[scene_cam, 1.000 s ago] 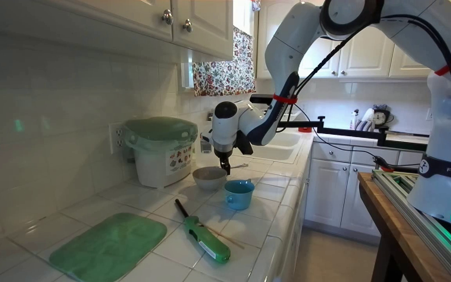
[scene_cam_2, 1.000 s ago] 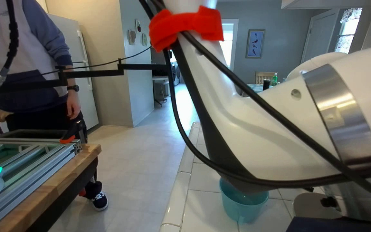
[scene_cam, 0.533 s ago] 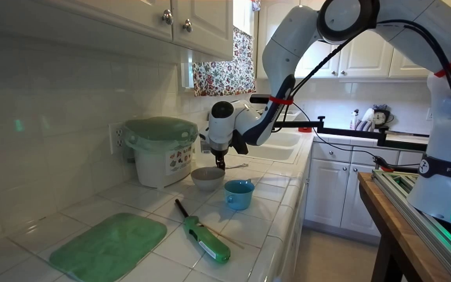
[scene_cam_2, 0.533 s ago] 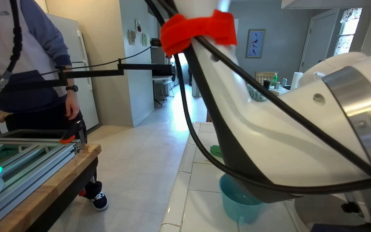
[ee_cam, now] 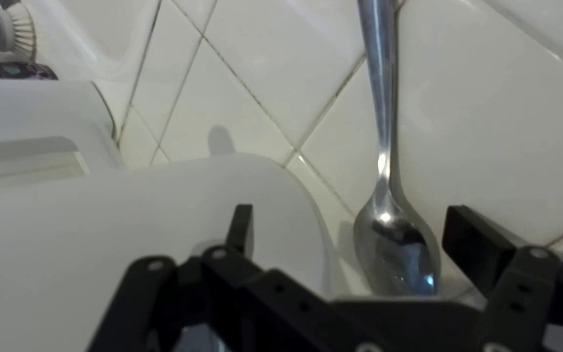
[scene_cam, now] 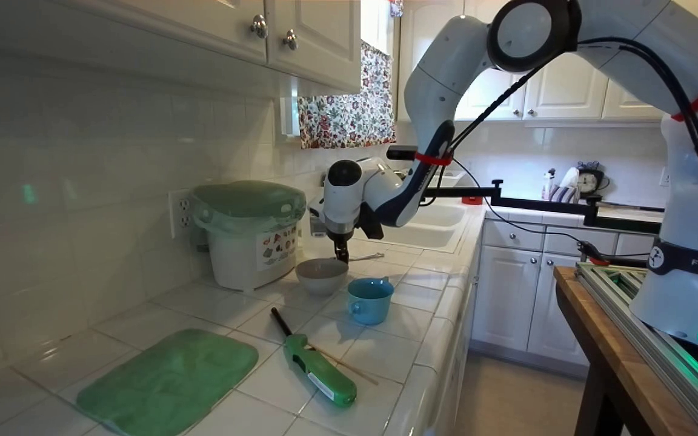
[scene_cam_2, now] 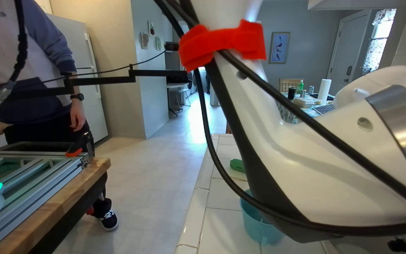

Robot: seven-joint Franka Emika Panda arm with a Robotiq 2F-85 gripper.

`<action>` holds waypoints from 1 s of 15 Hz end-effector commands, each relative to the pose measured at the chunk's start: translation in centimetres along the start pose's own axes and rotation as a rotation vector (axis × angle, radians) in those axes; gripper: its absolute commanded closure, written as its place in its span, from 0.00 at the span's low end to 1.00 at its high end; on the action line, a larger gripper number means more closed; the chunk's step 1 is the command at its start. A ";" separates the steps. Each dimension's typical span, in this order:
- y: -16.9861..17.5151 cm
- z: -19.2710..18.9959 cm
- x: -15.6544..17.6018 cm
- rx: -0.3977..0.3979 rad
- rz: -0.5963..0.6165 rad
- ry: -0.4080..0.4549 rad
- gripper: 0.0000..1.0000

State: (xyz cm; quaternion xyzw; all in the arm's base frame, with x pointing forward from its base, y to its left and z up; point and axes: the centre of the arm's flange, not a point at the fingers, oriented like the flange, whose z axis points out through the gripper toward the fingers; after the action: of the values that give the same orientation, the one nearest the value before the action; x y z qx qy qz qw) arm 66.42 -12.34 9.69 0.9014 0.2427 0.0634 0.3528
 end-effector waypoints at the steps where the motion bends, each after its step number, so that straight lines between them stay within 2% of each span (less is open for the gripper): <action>1: 0.1 1.1 0.6 -0.016 0.011 0.023 0.00; 15: 0.9 2.6 0.1 -0.039 -0.007 0.032 0.00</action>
State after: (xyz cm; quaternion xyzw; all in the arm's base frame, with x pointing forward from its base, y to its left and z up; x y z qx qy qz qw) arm 67.04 -13.73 9.14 0.8970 0.2456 0.0697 0.3609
